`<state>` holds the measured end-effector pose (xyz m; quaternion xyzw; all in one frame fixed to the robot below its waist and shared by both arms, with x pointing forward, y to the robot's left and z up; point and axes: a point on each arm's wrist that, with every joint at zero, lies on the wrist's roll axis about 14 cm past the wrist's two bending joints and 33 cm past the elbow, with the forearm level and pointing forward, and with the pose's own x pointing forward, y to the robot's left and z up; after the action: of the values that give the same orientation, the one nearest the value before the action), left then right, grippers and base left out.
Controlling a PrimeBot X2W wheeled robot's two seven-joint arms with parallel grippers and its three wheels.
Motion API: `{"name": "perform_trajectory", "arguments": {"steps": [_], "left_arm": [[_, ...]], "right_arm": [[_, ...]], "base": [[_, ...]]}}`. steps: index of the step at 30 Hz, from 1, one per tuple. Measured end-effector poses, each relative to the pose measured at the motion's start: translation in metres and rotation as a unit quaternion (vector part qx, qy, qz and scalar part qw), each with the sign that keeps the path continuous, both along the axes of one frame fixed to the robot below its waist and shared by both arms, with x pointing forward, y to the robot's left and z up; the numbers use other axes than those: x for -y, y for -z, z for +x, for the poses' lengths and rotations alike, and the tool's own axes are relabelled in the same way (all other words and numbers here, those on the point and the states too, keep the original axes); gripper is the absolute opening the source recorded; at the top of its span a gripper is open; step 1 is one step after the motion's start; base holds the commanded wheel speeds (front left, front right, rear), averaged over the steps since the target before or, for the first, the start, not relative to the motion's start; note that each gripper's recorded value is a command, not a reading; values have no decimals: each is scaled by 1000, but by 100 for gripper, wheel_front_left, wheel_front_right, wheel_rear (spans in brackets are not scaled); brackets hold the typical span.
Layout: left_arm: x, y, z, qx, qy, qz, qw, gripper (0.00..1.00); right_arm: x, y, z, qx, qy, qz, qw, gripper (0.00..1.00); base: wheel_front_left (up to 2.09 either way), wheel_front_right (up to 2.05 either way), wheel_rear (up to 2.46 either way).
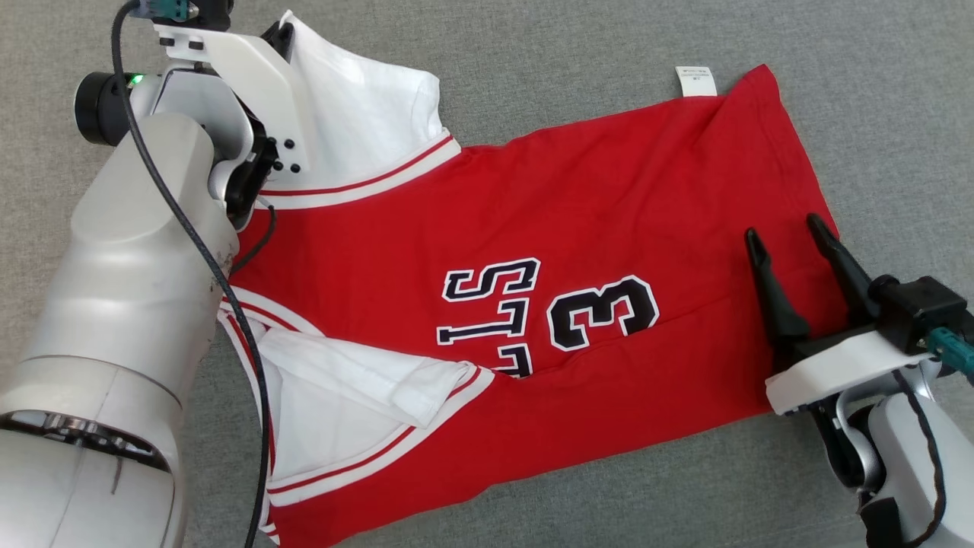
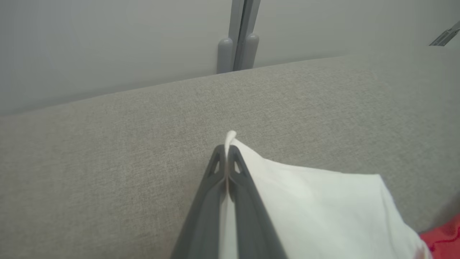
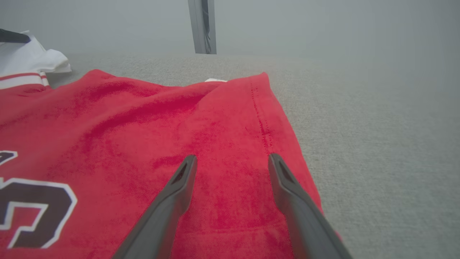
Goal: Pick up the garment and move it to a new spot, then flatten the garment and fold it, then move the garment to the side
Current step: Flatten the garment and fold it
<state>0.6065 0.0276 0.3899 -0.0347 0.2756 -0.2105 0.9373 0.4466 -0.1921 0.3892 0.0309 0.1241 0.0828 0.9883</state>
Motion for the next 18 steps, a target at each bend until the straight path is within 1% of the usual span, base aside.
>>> {"name": "perform_trajectory", "arguments": {"steps": [3,8,14,18], "left_arm": [[-3,-7,5,5,-8,-21,1000,0],[-10,-10,10,11,-14,-33,999,0],[-13,-12,12,18,-16,-46,999,0],[-15,-12,13,20,-14,-47,999,0]], "right_arm": [[6,-7,12,8,8,7,1000,100],[15,-17,41,-4,10,8,1000,100],[19,-16,76,-60,4,1,998,100],[17,-9,93,-110,-5,-9,994,100]], "base": [[0,0,0],[0,0,0],[0,0,0],[0,0,0]]}}
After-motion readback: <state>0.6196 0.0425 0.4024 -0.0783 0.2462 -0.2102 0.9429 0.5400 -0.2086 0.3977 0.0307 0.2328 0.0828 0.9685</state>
